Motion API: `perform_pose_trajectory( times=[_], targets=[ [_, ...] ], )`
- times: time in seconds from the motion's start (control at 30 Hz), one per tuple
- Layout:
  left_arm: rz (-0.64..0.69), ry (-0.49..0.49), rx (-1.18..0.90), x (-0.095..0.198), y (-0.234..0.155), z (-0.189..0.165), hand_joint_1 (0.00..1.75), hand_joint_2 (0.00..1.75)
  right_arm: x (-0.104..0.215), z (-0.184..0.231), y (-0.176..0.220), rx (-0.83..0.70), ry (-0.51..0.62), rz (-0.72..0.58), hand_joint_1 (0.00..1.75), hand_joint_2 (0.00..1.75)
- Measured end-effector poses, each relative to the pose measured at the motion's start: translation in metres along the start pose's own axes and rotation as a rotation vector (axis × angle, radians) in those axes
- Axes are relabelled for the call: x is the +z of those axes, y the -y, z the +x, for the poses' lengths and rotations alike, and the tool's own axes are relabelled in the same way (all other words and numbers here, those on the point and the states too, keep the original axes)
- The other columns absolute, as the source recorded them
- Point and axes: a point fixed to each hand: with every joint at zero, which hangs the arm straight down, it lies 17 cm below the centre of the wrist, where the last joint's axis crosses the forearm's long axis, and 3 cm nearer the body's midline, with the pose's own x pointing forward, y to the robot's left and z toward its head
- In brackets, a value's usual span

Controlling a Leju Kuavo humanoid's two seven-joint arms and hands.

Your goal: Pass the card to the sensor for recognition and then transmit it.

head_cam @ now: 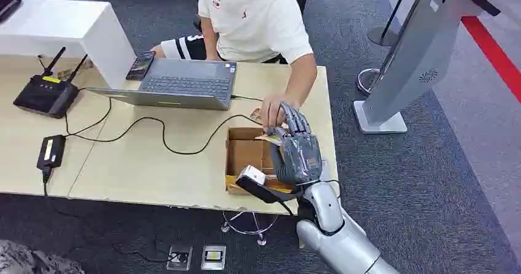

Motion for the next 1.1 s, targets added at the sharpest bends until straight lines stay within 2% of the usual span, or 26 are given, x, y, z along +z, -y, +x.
perform_pose_trajectory(
  times=[0.57,0.6,0.77,0.97,1.1],
  targets=[
    [-0.001,-0.003,0.007,0.0,0.0,-0.001,0.0,1.75,-0.001,-0.015,0.012,-0.013,-0.047,-0.051,1.68,1.75],
    [-0.001,-0.003,0.007,0.0,0.0,-0.001,0.0,1.75,-0.001,-0.016,0.013,-0.013,-0.048,-0.052,1.75,1.75],
    [0.0,-0.004,0.008,0.0,0.0,-0.001,0.0,1.75,-0.001,-0.022,0.015,-0.009,-0.063,-0.059,1.75,1.75],
    [0.014,-0.015,0.023,0.0,-0.003,-0.002,0.0,1.75,0.004,-0.057,0.024,-0.062,-0.171,-0.097,1.75,1.75],
    [0.03,-0.033,0.04,-0.001,-0.006,-0.006,0.0,1.75,0.017,-0.079,0.023,-0.106,-0.185,-0.104,1.75,1.75]
  ],
)
